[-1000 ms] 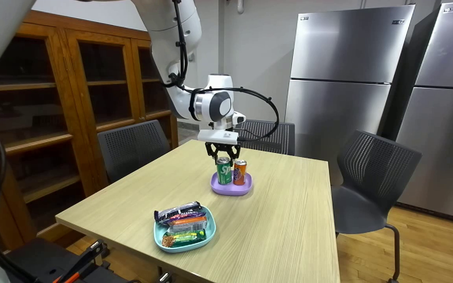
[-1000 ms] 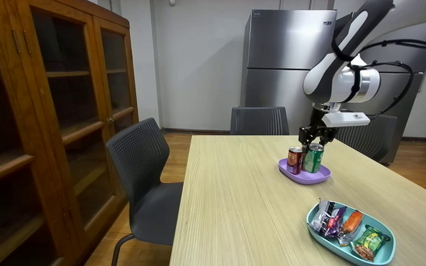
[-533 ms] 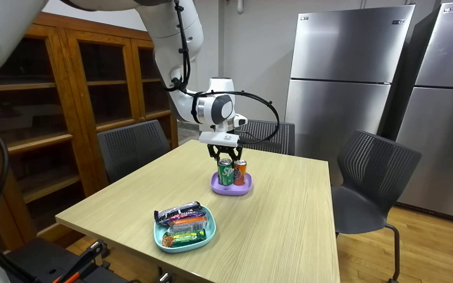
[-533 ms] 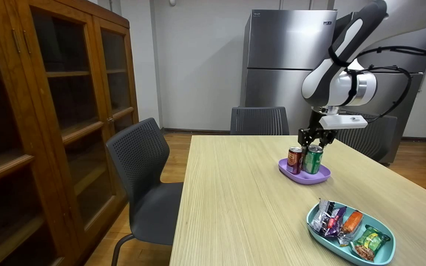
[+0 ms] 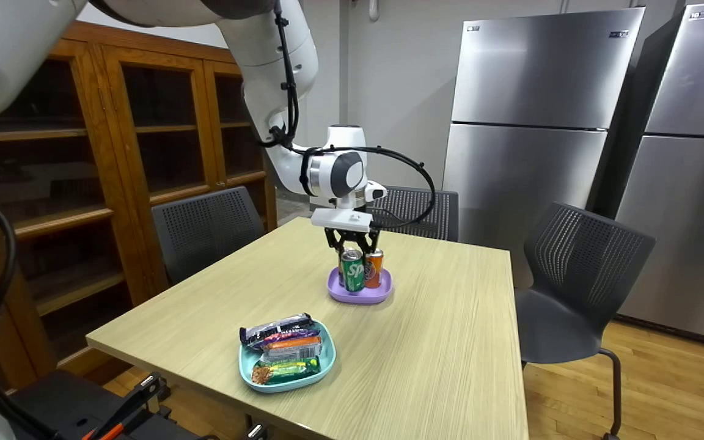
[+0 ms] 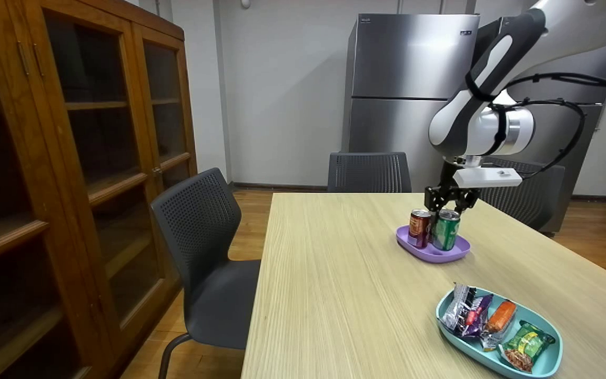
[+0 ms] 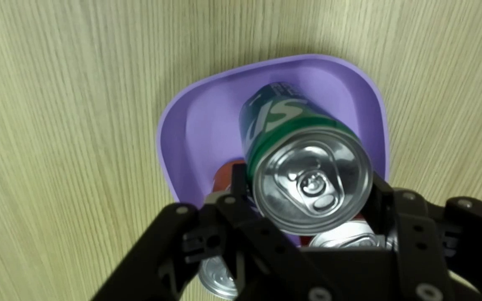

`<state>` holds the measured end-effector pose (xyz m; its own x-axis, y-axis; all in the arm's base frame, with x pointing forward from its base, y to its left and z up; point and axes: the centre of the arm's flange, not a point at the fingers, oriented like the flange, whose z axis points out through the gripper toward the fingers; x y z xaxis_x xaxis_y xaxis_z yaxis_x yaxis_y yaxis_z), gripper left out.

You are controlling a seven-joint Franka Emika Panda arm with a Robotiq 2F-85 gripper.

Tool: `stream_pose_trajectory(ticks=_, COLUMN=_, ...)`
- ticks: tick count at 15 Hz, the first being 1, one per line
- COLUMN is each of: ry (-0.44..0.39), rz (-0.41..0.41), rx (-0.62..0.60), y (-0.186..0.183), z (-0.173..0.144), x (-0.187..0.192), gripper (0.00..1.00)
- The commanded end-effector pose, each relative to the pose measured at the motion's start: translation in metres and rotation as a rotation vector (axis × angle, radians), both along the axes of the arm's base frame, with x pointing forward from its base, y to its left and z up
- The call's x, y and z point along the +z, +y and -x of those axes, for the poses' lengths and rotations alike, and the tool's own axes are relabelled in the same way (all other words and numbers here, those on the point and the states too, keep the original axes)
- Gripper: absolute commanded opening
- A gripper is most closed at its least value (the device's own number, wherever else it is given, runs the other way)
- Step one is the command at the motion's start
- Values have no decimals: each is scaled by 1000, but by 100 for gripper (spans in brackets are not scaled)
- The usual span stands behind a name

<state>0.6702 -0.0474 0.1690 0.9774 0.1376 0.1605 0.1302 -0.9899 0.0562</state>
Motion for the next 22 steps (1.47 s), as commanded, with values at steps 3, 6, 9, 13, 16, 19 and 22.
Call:
stream_pose_trajectory(ticks=3, ry=6, rz=12, rx=-22, y=0, z=-12, x=1, gripper=38)
stream_pose_trajectory(ticks=6, ry=7, rz=11, rx=-25, y=0, z=-14, x=-2, gripper=38)
stream_pose_trajectory(ticks=9, ry=6, rz=11, rx=-27, y=1, z=-15, x=-3, gripper=38)
stream_pose_trajectory(ticks=13, ry=11, rz=15, rx=-26, y=2, z=-16, x=-5, gripper=88)
stream_pose_trajectory(ticks=16, ry=6, rz=13, rx=-24, y=2, z=-17, x=-3, gripper=100)
stream_pose_trajectory(ticks=19, ry=-6, rz=9, rx=-20, y=3, z=-17, x=3, gripper=100)
stream_pose_trajectory(ticks=22, ry=-16, rz=-13, rx=-3, y=5, z=-13, x=16, gripper=100)
